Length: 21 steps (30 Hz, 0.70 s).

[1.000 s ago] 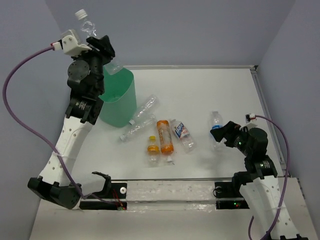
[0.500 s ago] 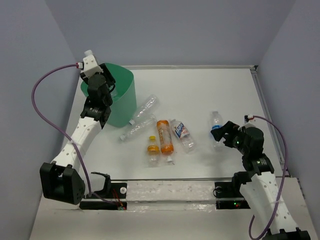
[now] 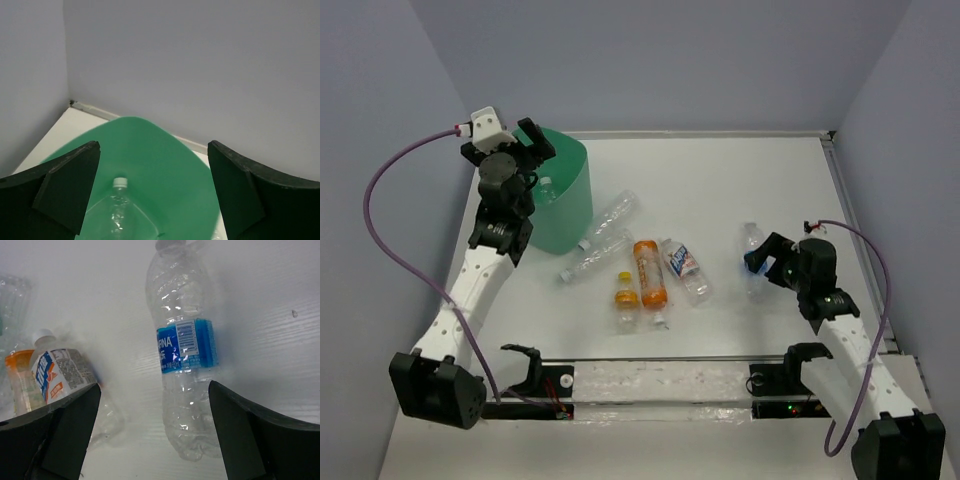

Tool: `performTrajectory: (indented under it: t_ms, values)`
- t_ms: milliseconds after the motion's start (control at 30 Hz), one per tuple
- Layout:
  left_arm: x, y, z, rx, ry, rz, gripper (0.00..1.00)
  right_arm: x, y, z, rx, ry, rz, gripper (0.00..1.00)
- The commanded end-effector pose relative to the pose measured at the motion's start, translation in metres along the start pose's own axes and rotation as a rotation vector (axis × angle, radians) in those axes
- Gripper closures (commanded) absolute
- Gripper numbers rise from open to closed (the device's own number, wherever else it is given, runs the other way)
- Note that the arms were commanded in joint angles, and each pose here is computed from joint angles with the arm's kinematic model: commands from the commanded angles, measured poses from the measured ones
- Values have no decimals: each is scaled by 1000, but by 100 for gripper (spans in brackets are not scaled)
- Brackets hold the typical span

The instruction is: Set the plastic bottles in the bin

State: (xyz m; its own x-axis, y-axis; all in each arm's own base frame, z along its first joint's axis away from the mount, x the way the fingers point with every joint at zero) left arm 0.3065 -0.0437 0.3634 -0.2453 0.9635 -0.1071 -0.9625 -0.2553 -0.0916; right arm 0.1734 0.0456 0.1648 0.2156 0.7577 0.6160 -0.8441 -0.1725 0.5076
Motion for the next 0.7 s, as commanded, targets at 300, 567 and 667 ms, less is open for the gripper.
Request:
performTrajectory:
  t_ms: [300,567,667]
  values:
    - [14,134,30,10,232,-541,1,28,-43,55,-105,129,-115,6]
    - [46,185,-14,118,171,-513,1,21,-85,38,119,152,-188,6]
    - [53,195,-12,113,188,-487,1,25,-91,38,144,158,-184,6]
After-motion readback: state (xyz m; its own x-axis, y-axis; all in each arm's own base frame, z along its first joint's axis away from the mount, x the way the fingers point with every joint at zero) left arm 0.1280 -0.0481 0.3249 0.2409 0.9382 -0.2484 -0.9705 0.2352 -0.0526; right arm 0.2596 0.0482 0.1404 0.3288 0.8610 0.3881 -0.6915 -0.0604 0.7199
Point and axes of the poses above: each gripper's point midway between its finger pads, its own y axis back along the fingers, its own x axis along the line the jaws close on, z = x × y, the point moved 10 cm from there along y, back along the fingers, and after that the axes turned 10 degrees about -y, right-handed, at the moved point
